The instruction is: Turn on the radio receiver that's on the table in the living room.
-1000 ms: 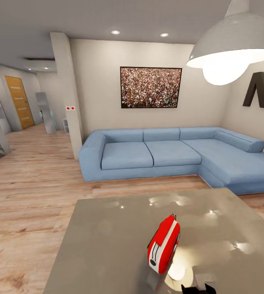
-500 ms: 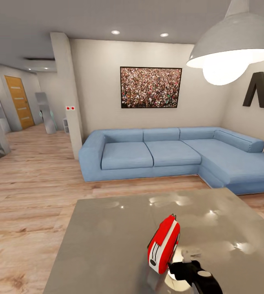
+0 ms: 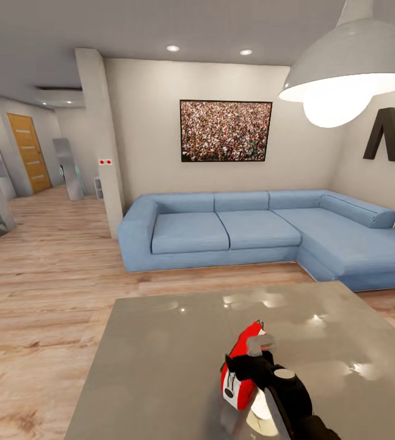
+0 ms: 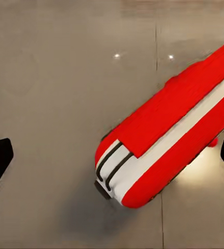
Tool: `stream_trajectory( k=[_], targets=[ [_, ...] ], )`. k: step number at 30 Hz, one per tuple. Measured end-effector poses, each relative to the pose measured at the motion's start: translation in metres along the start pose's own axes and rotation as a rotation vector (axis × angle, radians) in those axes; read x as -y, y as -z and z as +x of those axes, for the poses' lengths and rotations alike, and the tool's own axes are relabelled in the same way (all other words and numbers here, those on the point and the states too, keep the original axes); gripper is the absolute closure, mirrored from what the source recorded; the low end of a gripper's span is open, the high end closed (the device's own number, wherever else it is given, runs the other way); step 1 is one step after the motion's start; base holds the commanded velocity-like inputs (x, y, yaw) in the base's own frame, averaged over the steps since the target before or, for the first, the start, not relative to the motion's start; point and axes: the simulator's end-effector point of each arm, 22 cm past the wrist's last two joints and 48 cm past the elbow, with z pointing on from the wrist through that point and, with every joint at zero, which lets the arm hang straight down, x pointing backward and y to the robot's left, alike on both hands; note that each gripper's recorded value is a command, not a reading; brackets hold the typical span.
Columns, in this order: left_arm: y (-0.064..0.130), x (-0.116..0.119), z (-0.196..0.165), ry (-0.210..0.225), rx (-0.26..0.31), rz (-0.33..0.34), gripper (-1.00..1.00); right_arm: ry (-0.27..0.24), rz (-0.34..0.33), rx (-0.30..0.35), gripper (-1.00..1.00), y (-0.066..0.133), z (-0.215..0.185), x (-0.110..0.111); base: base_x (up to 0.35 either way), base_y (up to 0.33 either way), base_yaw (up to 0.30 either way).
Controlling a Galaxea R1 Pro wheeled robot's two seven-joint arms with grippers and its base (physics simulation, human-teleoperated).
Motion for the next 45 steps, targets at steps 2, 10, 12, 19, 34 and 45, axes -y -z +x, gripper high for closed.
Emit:
stream_trajectory(
  k=[2,10,12,19,34,45],
  targets=[
    [0.0,0.001,0.0,0.0,0.0,0.001,-1.0,0.004,0.001,0.028,-1.0,0.0,-0.019,0.001,0.0,0.0,0.0],
    [0.0,0.001,0.0,0.0,-0.001,0.002,-1.0,0.024,0.019,0.097,-1.0,0.002,-0.1,0.01,0.0,0.0,0.0],
    [0.0,0.001,0.0,-0.001,0.0,0.002,-1.0,0.025,0.024,0.11,-1.0,0.002,-0.112,0.012,0.0,0.0,0.0],
    [0.0,0.002,0.0,-0.001,0.0,0.003,-1.0,-0.117,0.125,0.019,-1.0,-0.017,-0.112,0.086,0.0,0.0,0.0],
    [0.0,0.005,-0.009,0.004,0.042,0.007,-1.0,-0.159,0.153,-0.176,-1.0,-0.083,-0.084,0.123,0.0,0.0,0.0],
    [0.001,0.006,-0.01,0.004,0.046,0.008,-1.0,-0.121,0.12,-0.235,-1.0,-0.095,-0.072,0.105,0.0,0.0,0.0]
  ],
)
